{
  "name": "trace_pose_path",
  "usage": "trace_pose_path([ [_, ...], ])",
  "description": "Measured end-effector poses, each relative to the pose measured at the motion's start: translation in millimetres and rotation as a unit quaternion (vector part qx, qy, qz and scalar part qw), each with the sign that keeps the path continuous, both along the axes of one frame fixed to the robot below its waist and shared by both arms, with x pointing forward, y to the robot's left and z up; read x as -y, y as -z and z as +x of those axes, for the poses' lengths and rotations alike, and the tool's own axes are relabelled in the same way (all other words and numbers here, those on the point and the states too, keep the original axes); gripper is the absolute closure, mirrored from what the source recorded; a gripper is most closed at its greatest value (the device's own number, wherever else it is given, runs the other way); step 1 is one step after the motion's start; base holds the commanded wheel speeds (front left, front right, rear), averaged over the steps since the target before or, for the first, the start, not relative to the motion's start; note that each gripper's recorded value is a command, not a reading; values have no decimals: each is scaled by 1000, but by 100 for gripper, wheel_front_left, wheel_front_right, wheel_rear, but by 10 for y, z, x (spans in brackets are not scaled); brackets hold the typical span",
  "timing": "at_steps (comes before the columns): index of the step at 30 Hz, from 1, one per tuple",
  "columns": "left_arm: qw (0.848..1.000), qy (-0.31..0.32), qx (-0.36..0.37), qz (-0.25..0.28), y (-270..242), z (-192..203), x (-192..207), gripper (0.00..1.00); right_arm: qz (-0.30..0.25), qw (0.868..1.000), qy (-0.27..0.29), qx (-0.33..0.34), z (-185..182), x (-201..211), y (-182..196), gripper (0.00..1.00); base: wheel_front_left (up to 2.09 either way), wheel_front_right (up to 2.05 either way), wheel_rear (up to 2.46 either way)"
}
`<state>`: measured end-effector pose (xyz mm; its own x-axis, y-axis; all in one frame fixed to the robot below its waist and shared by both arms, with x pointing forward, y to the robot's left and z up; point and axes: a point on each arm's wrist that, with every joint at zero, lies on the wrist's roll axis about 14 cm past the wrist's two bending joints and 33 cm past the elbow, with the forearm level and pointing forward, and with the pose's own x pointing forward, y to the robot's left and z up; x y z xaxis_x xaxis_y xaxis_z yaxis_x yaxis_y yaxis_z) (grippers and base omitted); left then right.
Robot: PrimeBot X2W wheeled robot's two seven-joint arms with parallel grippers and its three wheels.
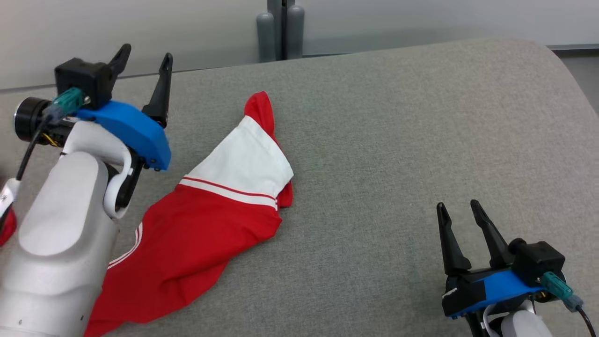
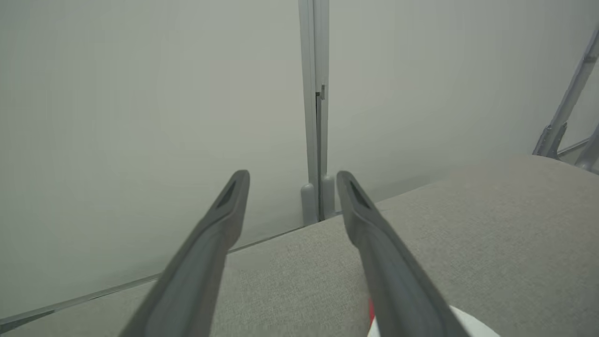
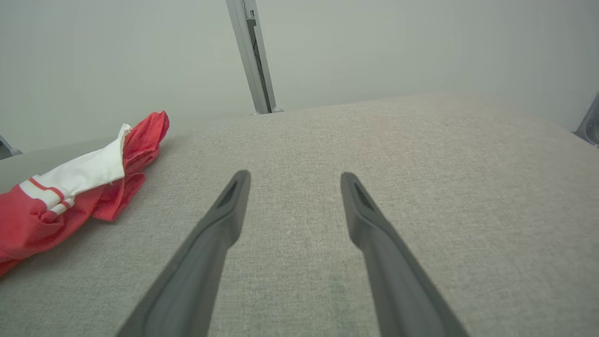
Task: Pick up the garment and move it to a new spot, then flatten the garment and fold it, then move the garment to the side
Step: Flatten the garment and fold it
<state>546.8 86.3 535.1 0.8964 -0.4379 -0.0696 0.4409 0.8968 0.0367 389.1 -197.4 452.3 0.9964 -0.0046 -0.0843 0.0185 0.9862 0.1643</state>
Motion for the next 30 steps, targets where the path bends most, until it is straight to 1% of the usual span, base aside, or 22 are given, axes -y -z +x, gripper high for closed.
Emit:
trace_pose_path([
  [2, 998, 30, -51, 36, 267, 0, 158, 0, -1, 1000, 9, -3, -5, 59, 21, 0, 0, 0, 0],
  [4, 991, 54, -113, 46, 537, -66, 298, 0, 0, 1000, 17, -7, -19, 108, 50, 0, 0, 0, 0],
  [5, 987, 63, -135, 60, 654, -93, 313, 0, -1, 1000, 20, -8, -23, 131, 61, 0, 0, 0, 0],
  [7, 978, 66, -179, 82, 857, -118, 252, 0, -2, 1000, 25, -8, -18, 168, 64, 0, 0, 0, 0],
  [13, 947, 74, -299, 96, 1371, -346, 168, 0, -2, 999, 33, -11, -3, 226, 81, 0, 0, 0, 0],
  [17, 928, 71, -351, 97, 1677, -541, 78, 0, -2, 999, 37, -13, 8, 248, 99, 0, 0, 0, 0],
  [19, 920, 73, -371, 106, 1828, -655, 41, 0, -2, 999, 38, -12, 15, 259, 92, 0, 0, 0, 0],
  [23, 915, 70, -386, 99, 1924, -727, 32, 0, -4, 999, 43, -9, 19, 291, 79, 0, 0, 0, 0],
  [26, 913, 72, -389, 103, 1967, -779, 43, 0, -6, 999, 43, -7, 20, 295, 62, 0, 0, 0, 0],
  [28, 913, 73, -389, 97, 1968, -812, 69, 62, -7, 999, 43, -5, 21, 301, 47, 0, 0, 0, 0],
  [29, 913, 74, -388, 96, 1968, -828, 73, 100, -6, 999, 43, -4, 19, 300, 45, 0, 0, 0, 0],
  [30, 914, 77, -385, 102, 1973, -847, 67, 100, -6, 999, 43, -4, 18, 297, 41, 0, 0, 0, 0],
])
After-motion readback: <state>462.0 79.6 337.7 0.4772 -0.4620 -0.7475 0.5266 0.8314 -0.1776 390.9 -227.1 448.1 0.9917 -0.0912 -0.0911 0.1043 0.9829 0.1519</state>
